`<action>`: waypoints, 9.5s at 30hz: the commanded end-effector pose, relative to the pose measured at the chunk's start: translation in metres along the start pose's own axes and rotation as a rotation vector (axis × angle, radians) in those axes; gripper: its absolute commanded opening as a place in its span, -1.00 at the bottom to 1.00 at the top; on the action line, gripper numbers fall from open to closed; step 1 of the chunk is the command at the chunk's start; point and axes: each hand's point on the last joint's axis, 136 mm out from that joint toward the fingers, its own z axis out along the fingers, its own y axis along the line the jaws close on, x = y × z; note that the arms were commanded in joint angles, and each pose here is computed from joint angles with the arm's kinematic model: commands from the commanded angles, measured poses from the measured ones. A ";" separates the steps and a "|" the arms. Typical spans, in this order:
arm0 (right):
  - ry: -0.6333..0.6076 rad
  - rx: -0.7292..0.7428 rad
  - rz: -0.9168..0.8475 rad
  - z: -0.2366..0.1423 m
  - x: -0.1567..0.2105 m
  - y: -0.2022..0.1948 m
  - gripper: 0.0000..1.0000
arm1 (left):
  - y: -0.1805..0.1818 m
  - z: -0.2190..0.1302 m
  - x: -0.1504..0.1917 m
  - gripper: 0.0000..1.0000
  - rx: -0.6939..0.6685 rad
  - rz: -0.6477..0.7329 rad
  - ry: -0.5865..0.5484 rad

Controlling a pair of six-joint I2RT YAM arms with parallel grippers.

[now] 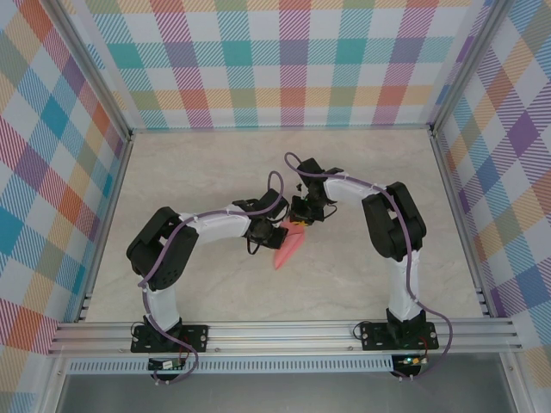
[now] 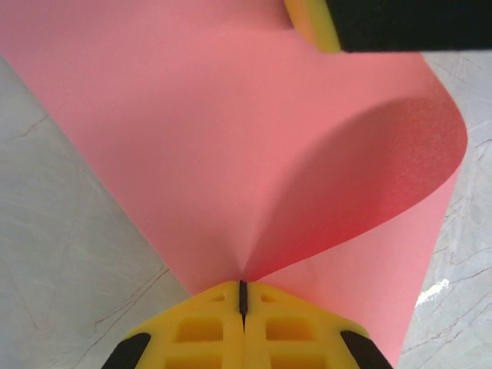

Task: Fold a paper plane with a square sheet of paper (pick it up from the middle)
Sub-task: Third fold the triangle at the center of the table.

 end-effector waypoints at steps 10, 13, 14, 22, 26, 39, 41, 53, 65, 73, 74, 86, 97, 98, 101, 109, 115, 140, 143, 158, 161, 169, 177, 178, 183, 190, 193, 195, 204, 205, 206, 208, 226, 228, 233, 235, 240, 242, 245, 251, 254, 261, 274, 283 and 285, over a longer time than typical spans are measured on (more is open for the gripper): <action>0.060 0.048 0.022 0.015 0.015 -0.017 -0.68 | 0.006 -0.002 -0.004 -1.00 0.003 -0.018 -0.012; 0.061 0.042 0.023 0.014 0.015 -0.016 -0.67 | 0.007 0.002 0.001 -1.00 0.007 -0.022 -0.001; 0.061 0.039 0.022 0.013 0.015 -0.015 -0.67 | 0.006 0.003 0.003 -1.00 0.009 -0.023 0.007; 0.039 0.029 0.019 0.004 0.010 -0.009 -0.64 | 0.006 0.006 0.014 -1.00 0.028 -0.036 0.035; 0.044 0.023 0.021 0.005 0.010 -0.008 -0.64 | 0.006 0.006 0.014 -1.00 0.029 -0.035 0.032; -0.165 -0.099 0.104 -0.068 -0.009 0.003 -0.58 | 0.006 0.010 0.015 -1.00 0.032 -0.037 0.045; -0.197 -0.134 0.120 -0.079 -0.003 0.004 -0.58 | 0.005 0.010 0.015 -1.00 0.033 -0.037 0.045; -0.138 -0.393 0.136 -0.055 0.113 0.036 -0.91 | 0.003 0.010 0.015 -0.99 0.045 -0.034 0.047; -0.065 -0.413 0.081 -0.016 0.138 0.076 -0.90 | 0.002 0.012 0.016 -0.98 0.055 -0.037 0.054; -0.055 -0.394 0.094 -0.001 0.137 0.071 -0.90 | 0.001 0.014 0.017 -0.98 0.057 -0.034 0.059; -0.054 -0.386 0.094 0.000 0.137 0.069 -0.90 | 0.002 0.014 0.017 -0.98 0.056 -0.035 0.061; -0.047 -0.324 0.117 0.010 0.144 0.050 -0.89 | 0.001 0.015 0.018 -0.97 0.058 -0.032 0.065; -0.035 -0.305 0.131 0.018 0.148 0.041 -0.88 | 0.001 0.017 0.018 -0.97 0.057 -0.032 0.073; -0.037 -0.309 0.135 0.019 0.148 0.040 -0.88 | 0.001 0.017 0.018 -0.97 0.057 -0.031 0.073; -0.041 -0.293 0.137 0.021 0.149 0.036 -0.87 | 0.002 0.018 0.019 -0.97 0.054 -0.030 0.073; -0.028 -0.302 0.137 0.027 0.149 0.037 -0.86 | 0.002 0.020 0.019 -0.97 0.052 -0.026 0.081; -0.057 -0.323 0.119 0.011 0.144 0.046 -0.84 | 0.002 0.022 0.019 -0.97 0.055 -0.027 0.085; -0.107 -0.433 0.117 -0.009 0.102 0.042 -0.80 | 0.003 0.022 0.019 -0.97 0.044 -0.022 0.092; -0.100 -0.393 0.133 -0.001 0.104 0.033 -0.80 | 0.004 0.022 0.019 -0.97 0.041 -0.020 0.092; -0.130 -0.367 0.111 -0.015 0.100 0.028 -0.77 | 0.006 0.021 0.019 -0.97 0.030 -0.014 0.096; -0.156 -0.390 0.110 -0.026 0.090 0.026 -0.76 | 0.005 0.021 0.019 -0.97 0.030 -0.014 0.097; -0.140 -0.424 0.114 -0.020 0.073 0.021 -0.78 | 0.005 0.021 0.019 -0.97 0.029 -0.015 0.099; -0.109 -0.300 0.168 0.008 0.081 -0.012 -0.80 | 0.006 0.022 0.020 -0.97 0.027 -0.013 0.104; -0.107 -0.300 0.171 0.009 0.082 -0.012 -0.80 | 0.006 0.023 0.021 -0.97 0.026 -0.012 0.106; -0.131 -0.299 0.160 -0.007 0.079 -0.006 -0.79 | 0.008 0.022 0.021 -0.97 0.018 -0.010 0.110; -0.177 -0.365 0.114 -0.036 0.059 0.013 -0.78 | 0.008 0.023 0.021 -0.97 0.019 -0.010 0.111; -0.166 -0.370 0.125 -0.031 0.053 0.010 -0.79 | 0.007 0.024 0.021 -0.97 0.021 -0.011 0.111; -0.164 -0.367 0.135 -0.027 0.050 0.006 -0.79 | 0.007 0.024 0.021 -0.97 0.021 -0.011 0.113; -0.122 -0.229 0.195 0.003 0.060 -0.031 -0.82 | 0.007 0.023 0.021 -0.97 0.019 -0.008 0.112; -0.117 -0.218 0.197 0.002 0.062 -0.033 -0.82 | 0.008 0.023 0.021 -0.97 0.017 -0.007 0.113; -0.118 -0.215 0.197 0.001 0.062 -0.033 -0.82 | 0.008 0.023 0.021 -0.97 0.015 -0.006 0.114; -0.132 -0.209 0.187 -0.008 0.061 -0.031 -0.81 | 0.008 0.022 0.021 -0.97 0.014 -0.006 0.114; -0.126 -0.219 0.161 -0.004 0.046 -0.023 -0.82 | 0.008 0.021 0.021 -0.97 0.010 -0.005 0.114; -0.123 -0.192 0.169 0.000 0.049 -0.030 -0.82 | 0.009 0.022 0.021 -0.97 0.009 -0.004 0.115; -0.111 -0.159 0.181 0.002 0.055 -0.038 -0.82 | 0.009 0.022 0.022 -0.97 0.007 -0.002 0.116; -0.125 -0.175 0.166 -0.007 0.052 -0.031 -0.82 | 0.009 0.022 0.022 -0.97 0.007 -0.001 0.119; -0.166 -0.319 0.092 -0.038 0.045 0.004 -0.79 | 0.009 0.022 0.022 -0.96 0.008 -0.002 0.117; -0.150 -0.391 0.083 -0.041 0.047 0.017 -0.79 | 0.009 0.021 0.021 -0.96 0.009 -0.002 0.114; -0.108 -0.440 0.095 -0.035 0.054 0.024 -0.79 | 0.008 0.021 0.020 -0.96 0.010 -0.004 0.110; -0.053 -0.423 0.109 -0.011 0.067 0.021 -0.80 | 0.008 0.020 0.017 -0.96 0.009 -0.002 0.107; -0.037 -0.381 0.132 0.003 0.073 0.008 -0.81 | 0.007 0.019 0.016 -0.95 0.011 -0.001 0.105; -0.020 -0.274 0.181 0.022 0.083 -0.020 -0.85 | 0.004 0.006 0.008 -0.84 0.013 -0.019 0.071; -0.027 -0.232 0.207 0.024 0.086 -0.024 -0.85 | -0.026 -0.076 -0.011 -0.27 0.168 -0.262 -0.081; -0.018 -0.211 0.206 0.024 0.087 -0.025 -0.85 | -0.067 -0.058 0.007 -0.49 0.463 -0.381 -0.024; -0.017 -0.207 0.205 0.024 0.087 -0.026 -0.85 | -0.069 -0.048 0.013 -0.52 0.480 -0.388 0.002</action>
